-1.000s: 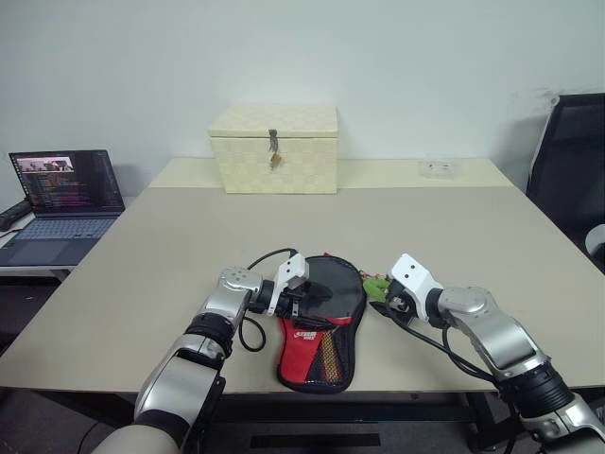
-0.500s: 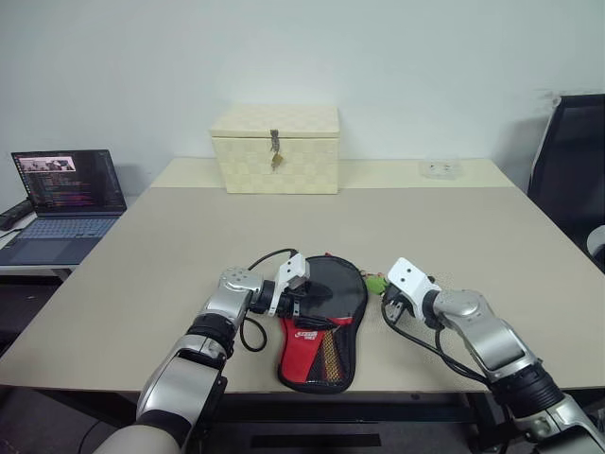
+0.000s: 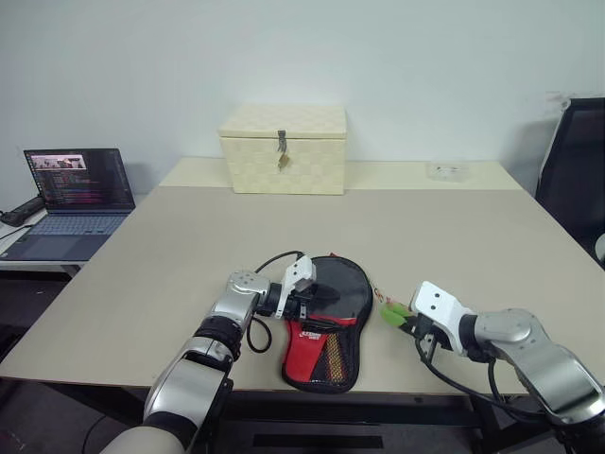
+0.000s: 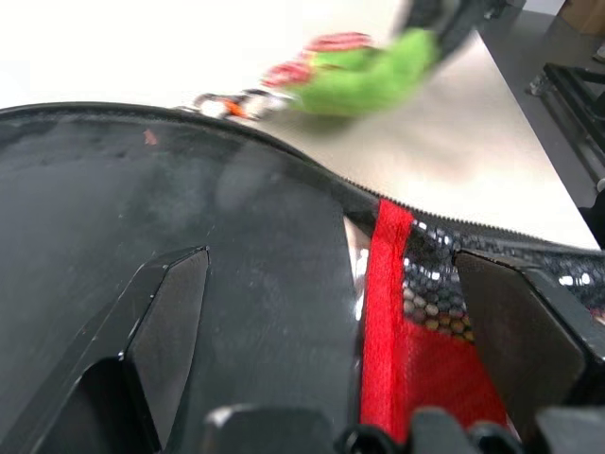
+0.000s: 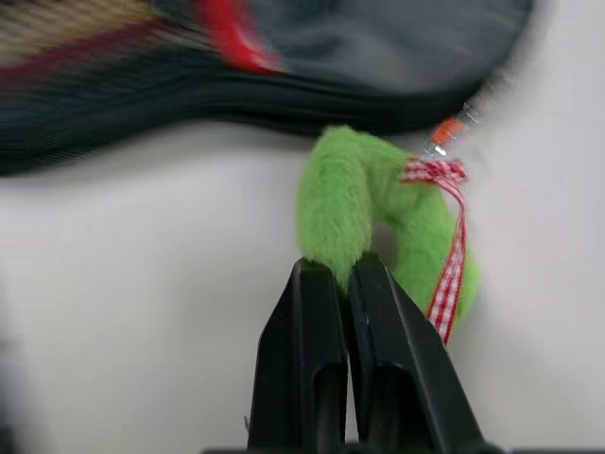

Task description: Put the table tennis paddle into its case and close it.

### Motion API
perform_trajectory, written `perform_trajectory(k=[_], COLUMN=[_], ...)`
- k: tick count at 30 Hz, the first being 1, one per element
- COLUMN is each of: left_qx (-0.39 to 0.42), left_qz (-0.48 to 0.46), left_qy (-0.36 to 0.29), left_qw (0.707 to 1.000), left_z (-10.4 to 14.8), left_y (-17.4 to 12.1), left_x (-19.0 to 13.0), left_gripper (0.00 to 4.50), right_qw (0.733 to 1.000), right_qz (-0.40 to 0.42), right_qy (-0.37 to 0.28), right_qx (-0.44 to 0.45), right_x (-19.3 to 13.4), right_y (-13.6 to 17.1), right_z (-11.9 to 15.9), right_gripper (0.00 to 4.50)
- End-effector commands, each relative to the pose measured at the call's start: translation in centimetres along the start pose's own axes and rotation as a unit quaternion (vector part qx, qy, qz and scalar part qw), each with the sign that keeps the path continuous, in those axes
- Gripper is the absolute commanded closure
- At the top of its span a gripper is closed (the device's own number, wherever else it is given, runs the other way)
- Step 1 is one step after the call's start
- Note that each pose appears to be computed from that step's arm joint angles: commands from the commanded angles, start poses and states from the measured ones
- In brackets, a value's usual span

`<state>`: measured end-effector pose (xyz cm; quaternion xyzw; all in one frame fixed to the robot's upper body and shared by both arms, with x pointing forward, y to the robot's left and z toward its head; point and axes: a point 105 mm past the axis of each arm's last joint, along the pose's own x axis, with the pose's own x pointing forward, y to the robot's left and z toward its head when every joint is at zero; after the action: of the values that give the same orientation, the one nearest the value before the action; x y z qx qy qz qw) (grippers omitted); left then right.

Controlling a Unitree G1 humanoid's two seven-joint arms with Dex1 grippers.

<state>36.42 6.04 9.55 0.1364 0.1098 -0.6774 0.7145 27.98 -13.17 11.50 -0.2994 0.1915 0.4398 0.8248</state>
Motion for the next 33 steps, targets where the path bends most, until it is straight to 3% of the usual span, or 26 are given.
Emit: perform_trajectory(k=[1, 11, 18, 28, 33], left_qx=[-0.03, -0.029, -0.021, -0.01, -0.007], left_qz=[-0.01, 0.01, 0.017, 0.013, 0.012], left_qy=[0.024, 0.022, 0.027, 0.035, 0.037], left_qw=[0.999, 0.999, 0.999, 0.999, 0.999], left_z=[-1.8, -1.5, -1.4, -1.1, -1.2], left_y=[-0.7, -0.2, -0.1, -0.2, -0.3], left_x=[0.9, 2.5, 3.7, 4.7, 4.9], left_gripper=[0.0, 0.0, 0.0, 0.0, 0.0], right_qw=[0.998, 0.981, 0.967, 0.938, 0.943], right_qz=[0.061, 0.192, 0.252, 0.333, 0.321], right_qy=[-0.023, -0.006, -0.04, -0.094, -0.091], right_qx=[-0.012, -0.011, 0.009, 0.024, 0.022], right_x=[-1.1, -3.2, -3.7, -4.1, -3.8], right_y=[3.2, 10.0, 13.2, 16.0, 16.0], right_z=[1.7, 1.5, 3.2, 5.5, 5.7], right_gripper=[4.47, 4.47, 4.47, 4.47, 4.47])
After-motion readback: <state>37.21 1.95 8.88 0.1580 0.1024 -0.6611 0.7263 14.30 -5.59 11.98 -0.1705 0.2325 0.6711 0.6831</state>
